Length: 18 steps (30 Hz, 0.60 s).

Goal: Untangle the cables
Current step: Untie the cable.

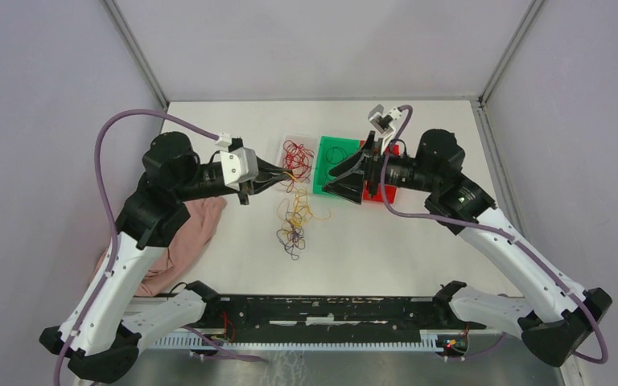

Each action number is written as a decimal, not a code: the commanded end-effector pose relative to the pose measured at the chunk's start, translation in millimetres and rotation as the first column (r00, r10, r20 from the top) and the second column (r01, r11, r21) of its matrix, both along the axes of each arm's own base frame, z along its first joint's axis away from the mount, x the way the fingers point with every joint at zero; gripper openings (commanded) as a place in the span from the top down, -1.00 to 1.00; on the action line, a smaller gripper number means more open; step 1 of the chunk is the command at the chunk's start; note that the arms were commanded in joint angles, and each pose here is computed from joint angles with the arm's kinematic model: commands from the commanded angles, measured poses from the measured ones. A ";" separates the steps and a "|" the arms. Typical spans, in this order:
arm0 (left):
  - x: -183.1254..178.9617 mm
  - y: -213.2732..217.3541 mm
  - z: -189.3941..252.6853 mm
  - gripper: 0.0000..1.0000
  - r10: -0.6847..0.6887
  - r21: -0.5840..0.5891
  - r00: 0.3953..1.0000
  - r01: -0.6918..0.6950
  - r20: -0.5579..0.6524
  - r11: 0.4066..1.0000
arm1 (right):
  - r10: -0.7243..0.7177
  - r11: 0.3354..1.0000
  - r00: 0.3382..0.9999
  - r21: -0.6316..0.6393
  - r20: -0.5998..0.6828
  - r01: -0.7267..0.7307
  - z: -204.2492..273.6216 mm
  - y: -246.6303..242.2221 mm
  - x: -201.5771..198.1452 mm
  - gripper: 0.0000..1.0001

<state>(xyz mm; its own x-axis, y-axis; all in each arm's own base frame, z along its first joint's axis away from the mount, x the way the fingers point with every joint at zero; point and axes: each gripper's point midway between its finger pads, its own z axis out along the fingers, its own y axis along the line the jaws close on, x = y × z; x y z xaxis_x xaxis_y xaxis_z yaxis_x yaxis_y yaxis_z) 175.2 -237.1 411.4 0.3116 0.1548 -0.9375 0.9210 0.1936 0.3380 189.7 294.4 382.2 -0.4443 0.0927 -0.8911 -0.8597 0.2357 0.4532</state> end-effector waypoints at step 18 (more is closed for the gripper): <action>-19.5 -8.1 83.2 0.94 -0.083 -0.170 0.997 0.083 0.008 0.982 | 0.075 0.996 0.995 0.031 0.071 -0.078 -34.7 89.7 15.4 -0.14</action>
<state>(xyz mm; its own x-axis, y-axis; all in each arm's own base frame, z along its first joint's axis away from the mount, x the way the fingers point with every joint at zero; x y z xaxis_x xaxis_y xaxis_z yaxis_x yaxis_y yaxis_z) 172.5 -245.9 452.1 0.2743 0.0649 -0.9594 0.9409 0.1881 0.2817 191.1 376.8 335.1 -0.4325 -0.0026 -0.9017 -0.8927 0.1418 0.4277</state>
